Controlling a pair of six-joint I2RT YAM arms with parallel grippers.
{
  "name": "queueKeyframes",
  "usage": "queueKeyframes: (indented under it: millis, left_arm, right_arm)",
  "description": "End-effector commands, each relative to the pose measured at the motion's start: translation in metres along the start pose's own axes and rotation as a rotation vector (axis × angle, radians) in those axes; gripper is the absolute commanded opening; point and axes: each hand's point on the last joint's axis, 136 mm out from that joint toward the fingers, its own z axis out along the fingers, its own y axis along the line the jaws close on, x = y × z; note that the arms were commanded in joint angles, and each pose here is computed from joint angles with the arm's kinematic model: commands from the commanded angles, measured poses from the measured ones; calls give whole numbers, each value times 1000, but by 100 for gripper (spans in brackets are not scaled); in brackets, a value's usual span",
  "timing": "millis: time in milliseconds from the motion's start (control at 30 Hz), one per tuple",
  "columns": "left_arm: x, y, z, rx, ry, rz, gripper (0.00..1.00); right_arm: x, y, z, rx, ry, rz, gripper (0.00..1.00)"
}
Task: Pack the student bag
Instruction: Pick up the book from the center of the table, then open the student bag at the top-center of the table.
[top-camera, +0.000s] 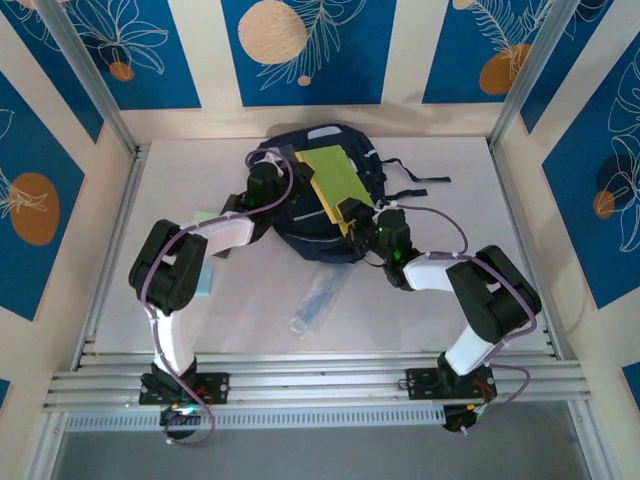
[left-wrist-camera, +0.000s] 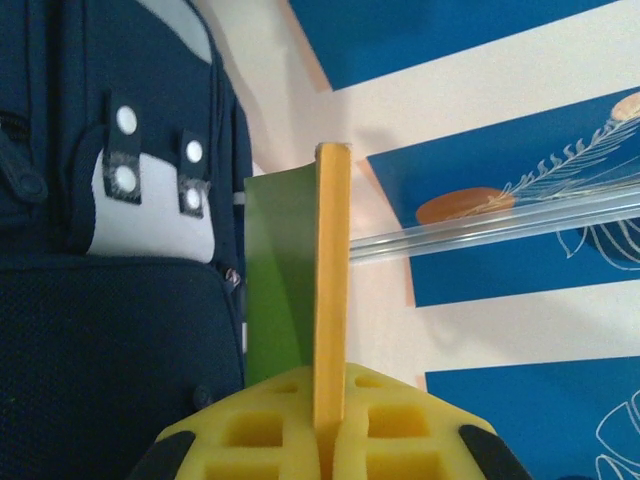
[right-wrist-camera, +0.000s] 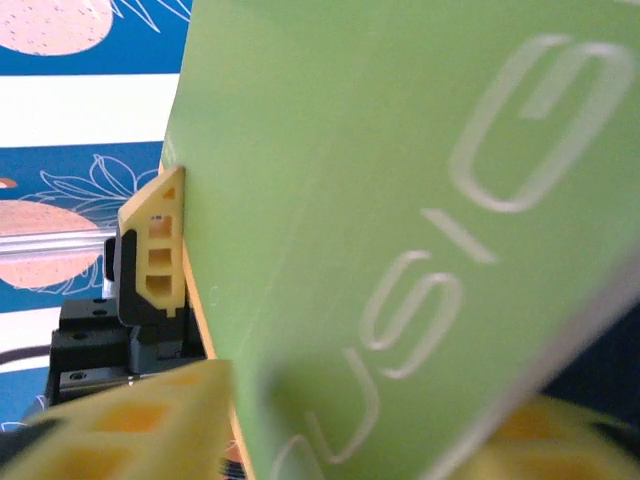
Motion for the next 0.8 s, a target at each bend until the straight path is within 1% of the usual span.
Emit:
queueKeyframes:
  millis: [0,33,67,100,167,200,267,367,433,500,600,700,767]
  left_arm:
    - [-2,-38,-13,108,-8,7,0]
    - [0,-36,-14,106,-3,11,0]
    - [2,-33,-14,98,8,19,2]
    - [5,-31,-14,91,22,34,12]
    - [13,-30,-13,76,70,87,39]
    - [17,-28,-12,61,101,127,49]
    - [26,-24,-11,27,160,220,60]
    - [41,-21,-9,-6,266,387,62]
    - [55,-16,-7,-42,343,522,62]
    - [71,-4,-5,-114,435,660,63]
    - [91,9,3,-178,552,852,65]
    - [101,25,12,-241,632,986,70]
    - [108,35,16,-262,680,1048,73]
  right_arm:
    - [-15,26,-8,-92,-58,-18,19]
    - [-16,28,-9,-92,-53,-22,12]
    - [-18,30,-11,-96,-51,-30,5]
    - [-20,32,-14,-97,-53,-40,0]
    - [-28,35,-21,-86,-58,-60,0]
    - [-33,35,-26,-75,-63,-74,0]
    - [-47,33,-37,-35,-78,-101,0]
    - [-72,30,-60,42,-105,-157,0]
    - [-88,28,-76,88,-128,-183,0]
    - [-106,25,-95,127,-157,-197,0]
    - [-127,17,-122,164,-200,-191,0]
    - [-143,12,-147,174,-236,-175,0]
    - [-151,8,-161,180,-263,-165,0]
